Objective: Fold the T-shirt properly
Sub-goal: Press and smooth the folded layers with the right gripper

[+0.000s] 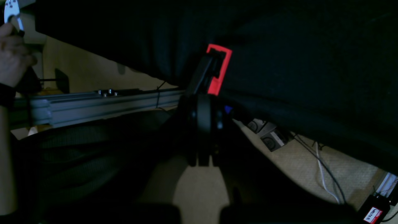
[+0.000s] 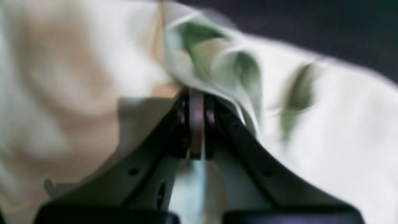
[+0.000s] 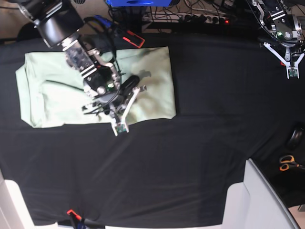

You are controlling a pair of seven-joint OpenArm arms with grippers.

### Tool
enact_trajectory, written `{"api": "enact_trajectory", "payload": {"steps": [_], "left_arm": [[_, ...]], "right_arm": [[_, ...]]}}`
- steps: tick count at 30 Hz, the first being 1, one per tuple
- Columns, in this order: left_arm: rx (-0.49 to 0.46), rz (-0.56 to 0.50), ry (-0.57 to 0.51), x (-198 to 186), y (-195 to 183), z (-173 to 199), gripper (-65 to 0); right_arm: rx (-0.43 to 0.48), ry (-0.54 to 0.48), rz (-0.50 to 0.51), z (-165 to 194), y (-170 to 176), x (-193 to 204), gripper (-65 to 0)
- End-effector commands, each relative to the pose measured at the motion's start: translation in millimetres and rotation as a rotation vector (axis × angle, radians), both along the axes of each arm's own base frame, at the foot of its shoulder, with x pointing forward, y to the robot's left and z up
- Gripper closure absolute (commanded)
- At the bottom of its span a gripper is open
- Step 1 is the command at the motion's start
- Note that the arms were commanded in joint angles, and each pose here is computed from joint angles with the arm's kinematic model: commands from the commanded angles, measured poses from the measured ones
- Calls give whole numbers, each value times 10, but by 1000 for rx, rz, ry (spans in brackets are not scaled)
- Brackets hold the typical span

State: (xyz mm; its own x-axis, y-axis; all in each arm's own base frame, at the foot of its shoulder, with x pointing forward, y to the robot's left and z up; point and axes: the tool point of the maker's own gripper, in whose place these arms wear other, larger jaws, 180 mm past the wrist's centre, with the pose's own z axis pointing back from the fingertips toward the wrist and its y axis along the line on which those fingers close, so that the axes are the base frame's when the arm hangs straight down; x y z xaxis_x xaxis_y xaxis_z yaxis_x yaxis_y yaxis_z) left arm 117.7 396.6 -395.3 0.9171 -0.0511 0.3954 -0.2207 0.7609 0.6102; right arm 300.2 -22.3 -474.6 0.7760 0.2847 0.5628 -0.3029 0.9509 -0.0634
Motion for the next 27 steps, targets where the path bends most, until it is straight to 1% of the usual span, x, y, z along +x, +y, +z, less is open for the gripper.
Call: {"api": "enact_trajectory", "payload": {"steps": [1, 5, 8, 10, 12, 13, 15, 17, 18, 20, 22, 24, 27], "left_arm": [[33, -8, -16, 35, 59, 95, 0], [28, -9, -22, 49, 50, 92, 0], [19, -9, -35, 96, 24, 88, 0], [-1, -34, -33, 175, -64, 26, 0], [-26, -66, -20, 238, -176, -68, 0], [-38, -84, -16, 276, -239, -105, 0], [-77, -114, -18, 347, -381, -190, 0], [-162, -126, -66, 428, -552, -259, 0], [-217, -118, -105, 465, -629, -279, 0], [-321, -99, -183, 548, -747, -289, 0], [-388, -88, -235, 609, -830, -285, 0], [-403, -89, -257, 658, -835, -259, 0], [-366, -95, -246, 682, -754, -236, 0]], "right_arm": [[8, -49, 10, 121, 34, 156, 0], [-32, -41, 5, 56, -104, 247, 0], [-47, -38, 2, 35, -145, 289, 0], [-47, -70, 0, 138, -186, 345, 0], [-37, -131, -11, 349, -261, 425, 0], [-27, -150, -58, 431, -365, 429, 0], [5, -179, -196, 620, -653, 430, 0], [37, -186, -275, 731, -846, 311, 0], [47, -186, -291, 752, -879, 224, 0], [53, -159, -303, 696, -903, 25, 0], [46, -109, -305, 540, -908, -192, 0], [48, -69, -309, 414, -885, -408, 0], [90, -75, -341, 352, -794, -690, -1]]}}
